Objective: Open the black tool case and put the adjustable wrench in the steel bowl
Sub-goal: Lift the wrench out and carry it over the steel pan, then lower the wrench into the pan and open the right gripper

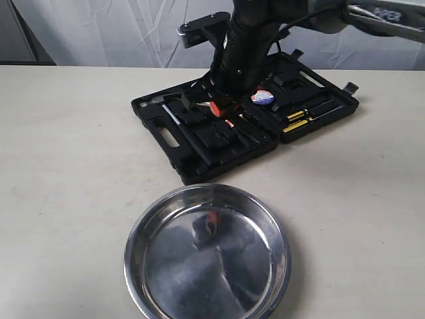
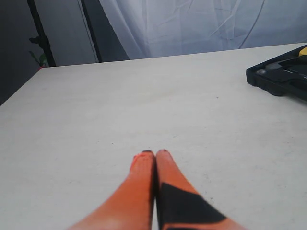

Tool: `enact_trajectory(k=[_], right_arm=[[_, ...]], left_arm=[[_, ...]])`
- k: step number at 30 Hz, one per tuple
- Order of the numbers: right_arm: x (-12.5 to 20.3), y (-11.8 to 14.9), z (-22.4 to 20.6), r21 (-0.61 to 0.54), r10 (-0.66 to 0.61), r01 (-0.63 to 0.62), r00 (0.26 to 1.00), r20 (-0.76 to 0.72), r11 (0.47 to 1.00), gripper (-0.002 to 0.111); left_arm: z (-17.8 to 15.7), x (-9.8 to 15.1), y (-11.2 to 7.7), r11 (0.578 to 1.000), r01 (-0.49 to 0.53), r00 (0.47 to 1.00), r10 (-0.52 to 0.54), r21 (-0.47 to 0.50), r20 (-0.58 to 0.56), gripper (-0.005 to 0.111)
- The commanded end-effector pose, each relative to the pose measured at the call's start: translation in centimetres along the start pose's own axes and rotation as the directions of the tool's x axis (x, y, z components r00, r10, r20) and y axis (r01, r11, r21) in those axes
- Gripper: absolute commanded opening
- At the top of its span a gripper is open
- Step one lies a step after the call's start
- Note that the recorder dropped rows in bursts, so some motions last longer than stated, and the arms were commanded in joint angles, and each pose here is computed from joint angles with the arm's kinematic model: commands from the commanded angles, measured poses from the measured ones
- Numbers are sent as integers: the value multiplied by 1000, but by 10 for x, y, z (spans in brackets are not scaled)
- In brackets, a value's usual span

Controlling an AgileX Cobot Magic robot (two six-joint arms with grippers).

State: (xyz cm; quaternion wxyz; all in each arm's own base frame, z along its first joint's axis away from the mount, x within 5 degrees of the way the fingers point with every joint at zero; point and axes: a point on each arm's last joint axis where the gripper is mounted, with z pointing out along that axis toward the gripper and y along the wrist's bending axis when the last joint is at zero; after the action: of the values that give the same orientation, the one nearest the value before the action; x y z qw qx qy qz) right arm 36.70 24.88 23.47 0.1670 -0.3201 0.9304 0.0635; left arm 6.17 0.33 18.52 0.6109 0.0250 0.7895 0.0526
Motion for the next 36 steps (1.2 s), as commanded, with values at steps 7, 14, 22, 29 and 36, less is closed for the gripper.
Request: enact_trajectory(k=[7,14,22,29,36], right_arm=[[97,69,-19,-103,-92,98,993,68,990,-1],[145,111,24,-143,-217,213,976,-10,967,-1],[150,113,69,-137,-189,181,981,-47,974,-1],[147,113,75,-126,-205,203,979,-2,971,-1],[149,113,75,-130,-205,200,979,-24,971,32]], left_arm=[[0,-2,0,1000,4,1000,-4,5,14,0],[0,-2,0,1000,4,1000,-4,5,14,0],[0,-2,0,1000,4,1000,-4,5,14,0],[0,-2,0,1000,4,1000,-4,5,14,0],[0,-2,0,1000,4,1000,-4,5,14,0]])
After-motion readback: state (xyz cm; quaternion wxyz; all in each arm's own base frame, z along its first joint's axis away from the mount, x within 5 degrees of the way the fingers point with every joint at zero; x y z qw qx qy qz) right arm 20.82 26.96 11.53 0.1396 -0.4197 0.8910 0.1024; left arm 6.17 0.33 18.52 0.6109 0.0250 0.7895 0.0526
